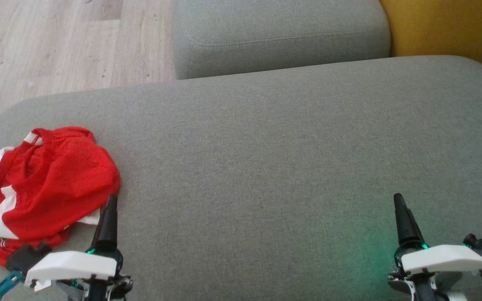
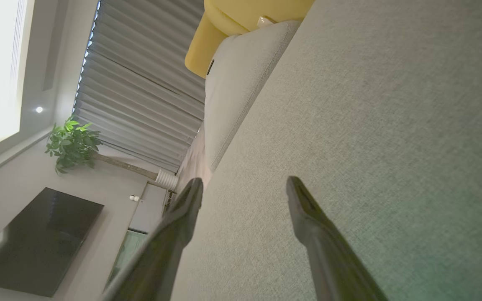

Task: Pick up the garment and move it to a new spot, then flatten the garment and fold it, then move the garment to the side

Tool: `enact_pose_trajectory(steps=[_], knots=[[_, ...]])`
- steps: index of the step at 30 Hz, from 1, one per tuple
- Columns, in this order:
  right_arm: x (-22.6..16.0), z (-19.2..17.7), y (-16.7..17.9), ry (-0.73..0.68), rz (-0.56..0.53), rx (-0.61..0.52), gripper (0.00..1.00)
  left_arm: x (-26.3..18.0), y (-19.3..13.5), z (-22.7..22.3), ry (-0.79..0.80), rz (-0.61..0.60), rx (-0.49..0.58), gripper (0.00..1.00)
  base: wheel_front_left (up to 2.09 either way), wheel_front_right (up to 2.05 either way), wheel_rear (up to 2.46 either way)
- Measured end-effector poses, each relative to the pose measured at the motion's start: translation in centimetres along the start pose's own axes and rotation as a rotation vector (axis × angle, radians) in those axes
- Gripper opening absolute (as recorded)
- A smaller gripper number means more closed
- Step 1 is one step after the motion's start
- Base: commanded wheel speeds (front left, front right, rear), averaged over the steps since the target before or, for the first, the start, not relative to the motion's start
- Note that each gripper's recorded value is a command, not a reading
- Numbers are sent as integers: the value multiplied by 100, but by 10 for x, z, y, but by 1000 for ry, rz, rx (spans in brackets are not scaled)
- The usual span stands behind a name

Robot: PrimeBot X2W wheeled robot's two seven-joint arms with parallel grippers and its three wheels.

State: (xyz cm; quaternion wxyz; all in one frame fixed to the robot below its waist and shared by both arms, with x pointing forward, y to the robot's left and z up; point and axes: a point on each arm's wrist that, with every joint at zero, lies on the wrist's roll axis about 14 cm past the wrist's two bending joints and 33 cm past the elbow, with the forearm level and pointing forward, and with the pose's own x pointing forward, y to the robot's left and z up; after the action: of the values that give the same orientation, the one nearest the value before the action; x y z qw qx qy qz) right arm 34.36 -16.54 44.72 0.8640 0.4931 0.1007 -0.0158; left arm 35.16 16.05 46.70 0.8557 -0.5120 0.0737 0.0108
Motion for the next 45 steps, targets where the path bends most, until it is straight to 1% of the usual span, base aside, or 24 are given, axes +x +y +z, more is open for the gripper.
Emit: enact_pose_trajectory(steps=[7,12,19,30,45], knots=[[0,-2,5,3,16,-83,100,-3,-3,-2,-3,-7,102,100,0,0,0],[0,9,13,-39,41,-147,100,-2,-10,-2,-10,-31,170,100,0,0,0],[0,13,20,-61,64,-234,100,-2,-19,1,-30,-54,266,100,0,0,0],[-2,-3,28,-27,99,-366,100,-3,-33,4,-65,-97,395,100,0,0,0],[-4,-13,40,-31,154,-557,100,-10,-46,3,-97,-145,584,100,0,0,0]])
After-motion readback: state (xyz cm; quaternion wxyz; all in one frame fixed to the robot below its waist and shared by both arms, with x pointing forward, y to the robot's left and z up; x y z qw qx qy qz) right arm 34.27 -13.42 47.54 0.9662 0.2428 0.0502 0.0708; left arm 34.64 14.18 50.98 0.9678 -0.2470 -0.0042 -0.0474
